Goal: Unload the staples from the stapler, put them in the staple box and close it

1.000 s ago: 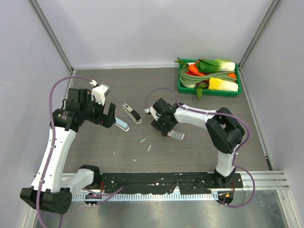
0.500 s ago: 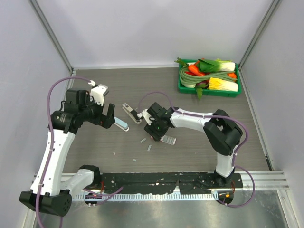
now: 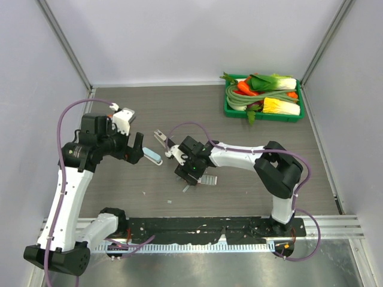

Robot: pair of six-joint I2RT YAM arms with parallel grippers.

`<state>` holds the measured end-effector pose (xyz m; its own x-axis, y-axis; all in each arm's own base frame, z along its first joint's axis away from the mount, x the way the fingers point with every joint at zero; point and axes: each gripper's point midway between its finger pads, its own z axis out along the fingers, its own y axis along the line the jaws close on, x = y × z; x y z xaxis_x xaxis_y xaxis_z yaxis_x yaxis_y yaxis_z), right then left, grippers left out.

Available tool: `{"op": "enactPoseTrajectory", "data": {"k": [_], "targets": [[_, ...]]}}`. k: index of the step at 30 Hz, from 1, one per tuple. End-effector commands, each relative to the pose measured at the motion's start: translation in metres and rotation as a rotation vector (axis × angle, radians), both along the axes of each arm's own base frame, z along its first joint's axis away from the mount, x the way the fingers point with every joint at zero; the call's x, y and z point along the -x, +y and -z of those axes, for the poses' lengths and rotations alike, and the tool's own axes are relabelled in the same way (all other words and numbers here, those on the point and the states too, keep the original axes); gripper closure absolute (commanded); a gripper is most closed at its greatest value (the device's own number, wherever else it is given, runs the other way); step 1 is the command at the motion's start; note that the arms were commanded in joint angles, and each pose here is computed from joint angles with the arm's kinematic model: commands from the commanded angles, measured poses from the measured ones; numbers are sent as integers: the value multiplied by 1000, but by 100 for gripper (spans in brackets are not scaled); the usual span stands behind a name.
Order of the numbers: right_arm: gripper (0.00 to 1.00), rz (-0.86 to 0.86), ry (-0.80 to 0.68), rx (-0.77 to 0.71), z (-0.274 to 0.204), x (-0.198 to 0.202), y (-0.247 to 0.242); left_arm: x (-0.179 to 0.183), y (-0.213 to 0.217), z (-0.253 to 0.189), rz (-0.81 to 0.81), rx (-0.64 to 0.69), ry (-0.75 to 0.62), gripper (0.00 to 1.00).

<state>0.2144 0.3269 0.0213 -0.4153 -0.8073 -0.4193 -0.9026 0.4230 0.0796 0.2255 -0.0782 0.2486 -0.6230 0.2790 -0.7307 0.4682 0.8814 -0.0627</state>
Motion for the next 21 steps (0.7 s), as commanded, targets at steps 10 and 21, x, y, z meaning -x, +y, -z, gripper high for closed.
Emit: {"op": "enactPoseTrajectory", "data": {"k": [10, 21], "targets": [[28, 324, -302, -113, -98, -53, -32, 9, -23, 33, 129, 63, 123, 0], [42, 970, -112, -266, -82, 1, -99, 11, -83, 98, 351, -71, 189, 2]]}}
